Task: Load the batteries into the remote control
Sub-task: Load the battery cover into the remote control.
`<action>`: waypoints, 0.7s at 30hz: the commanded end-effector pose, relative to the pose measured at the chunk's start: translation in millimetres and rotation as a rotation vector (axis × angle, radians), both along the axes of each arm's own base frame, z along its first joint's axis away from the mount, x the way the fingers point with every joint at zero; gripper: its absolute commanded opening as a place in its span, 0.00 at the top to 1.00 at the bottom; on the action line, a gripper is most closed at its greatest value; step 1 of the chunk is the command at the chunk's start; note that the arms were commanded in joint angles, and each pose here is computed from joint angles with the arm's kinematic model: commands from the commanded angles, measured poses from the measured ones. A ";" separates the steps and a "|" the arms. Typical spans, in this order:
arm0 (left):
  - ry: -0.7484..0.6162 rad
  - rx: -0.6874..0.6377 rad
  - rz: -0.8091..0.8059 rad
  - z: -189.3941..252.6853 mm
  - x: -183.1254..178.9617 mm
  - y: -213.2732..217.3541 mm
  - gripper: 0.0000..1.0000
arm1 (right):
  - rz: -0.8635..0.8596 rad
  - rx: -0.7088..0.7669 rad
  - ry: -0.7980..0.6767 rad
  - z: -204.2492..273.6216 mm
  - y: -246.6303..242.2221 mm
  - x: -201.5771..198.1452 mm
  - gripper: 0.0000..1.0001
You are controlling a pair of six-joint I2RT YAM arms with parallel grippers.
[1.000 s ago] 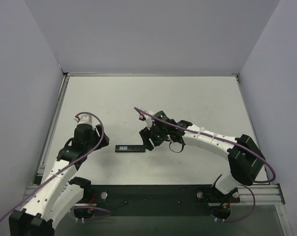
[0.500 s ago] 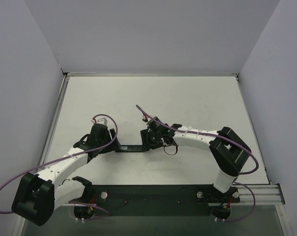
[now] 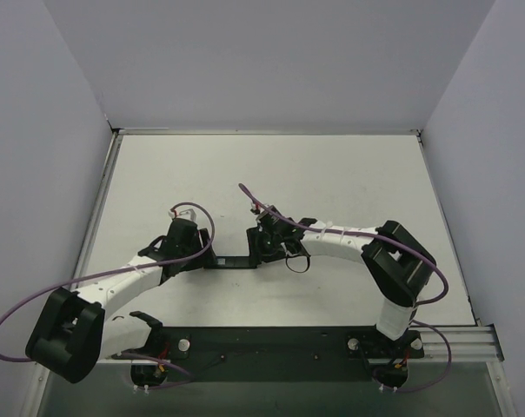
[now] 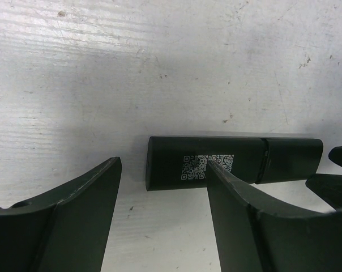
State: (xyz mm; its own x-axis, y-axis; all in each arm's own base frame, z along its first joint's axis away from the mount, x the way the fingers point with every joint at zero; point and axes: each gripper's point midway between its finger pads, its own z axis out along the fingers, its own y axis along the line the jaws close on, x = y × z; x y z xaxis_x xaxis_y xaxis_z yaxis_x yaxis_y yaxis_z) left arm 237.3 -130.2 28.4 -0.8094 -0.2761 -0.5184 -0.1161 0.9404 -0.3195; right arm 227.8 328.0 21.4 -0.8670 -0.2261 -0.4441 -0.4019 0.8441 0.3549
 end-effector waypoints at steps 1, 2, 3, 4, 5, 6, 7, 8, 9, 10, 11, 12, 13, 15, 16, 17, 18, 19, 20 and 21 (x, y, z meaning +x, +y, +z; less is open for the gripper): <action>-0.060 -0.019 0.015 11.2 15.2 -6.5 0.29 | -0.023 0.026 -0.031 13.4 11.8 14.1 0.56; -0.056 -0.017 0.013 9.8 14.4 -6.6 0.29 | -0.020 0.018 -0.024 10.4 11.7 12.4 0.56; -0.054 -0.016 0.012 9.2 14.3 -7.0 0.29 | -0.020 0.019 -0.025 10.8 12.4 13.0 0.57; -0.052 -0.017 0.011 8.2 14.1 -7.2 0.29 | -0.019 0.016 -0.026 10.5 12.2 13.3 0.58; -0.051 -0.017 0.008 7.8 13.6 -7.8 0.29 | -0.022 0.009 -0.022 8.6 11.3 13.1 0.59; -0.046 -0.016 0.006 6.6 13.0 -8.2 0.29 | -0.019 0.009 -0.026 9.6 12.4 13.7 0.60; -0.046 -0.016 0.004 6.4 12.9 -8.7 0.29 | -0.018 0.003 -0.027 9.0 12.4 13.2 0.61; -0.044 -0.017 0.003 5.4 12.2 -9.2 0.29 | -0.019 -0.001 -0.030 8.9 12.1 14.0 0.62; -0.039 -0.016 0.000 4.3 11.3 -9.5 0.29 | -0.019 -0.001 -0.036 9.7 13.1 15.1 0.62; -0.036 -0.016 -0.001 3.5 11.0 -9.7 0.29 | -0.011 -0.002 -0.039 10.0 15.3 14.1 0.62; -0.034 -0.015 -0.002 3.1 10.6 -10.0 0.29 | -0.010 -0.027 -0.024 6.9 10.6 10.6 0.64; -0.033 -0.016 -0.002 2.7 10.3 -10.4 0.29 | -0.010 -0.032 -0.023 6.1 10.2 10.6 0.64; -0.032 -0.014 -0.005 2.3 10.0 -10.6 0.29 | -0.006 -0.037 -0.025 6.1 11.1 10.6 0.65; -0.033 -0.016 -0.005 2.7 10.4 -11.4 0.29 | -0.003 -0.049 -0.025 4.9 10.8 9.7 0.65; -0.031 -0.015 -0.007 2.5 9.9 -11.6 0.29 | -0.002 -0.054 -0.024 3.6 11.2 10.5 0.65; -0.030 -0.015 -0.006 2.2 9.3 -11.4 0.29 | 0.001 -0.063 -0.018 1.8 10.3 9.1 0.65; -0.030 -0.015 -0.007 2.3 9.4 -11.9 0.29 | 0.001 -0.069 -0.016 0.9 9.6 8.9 0.65; -0.030 -0.015 -0.009 2.3 9.2 -12.3 0.29 | 0.000 -0.075 -0.011 -1.0 8.8 9.1 0.65; -0.031 -0.015 -0.008 2.8 9.7 -12.3 0.29 | 0.002 -0.081 -0.007 -1.9 8.4 7.9 0.65; -0.029 -0.013 -0.008 2.2 9.3 -12.1 0.29 | 0.002 -0.088 -0.008 -3.1 7.8 8.0 0.65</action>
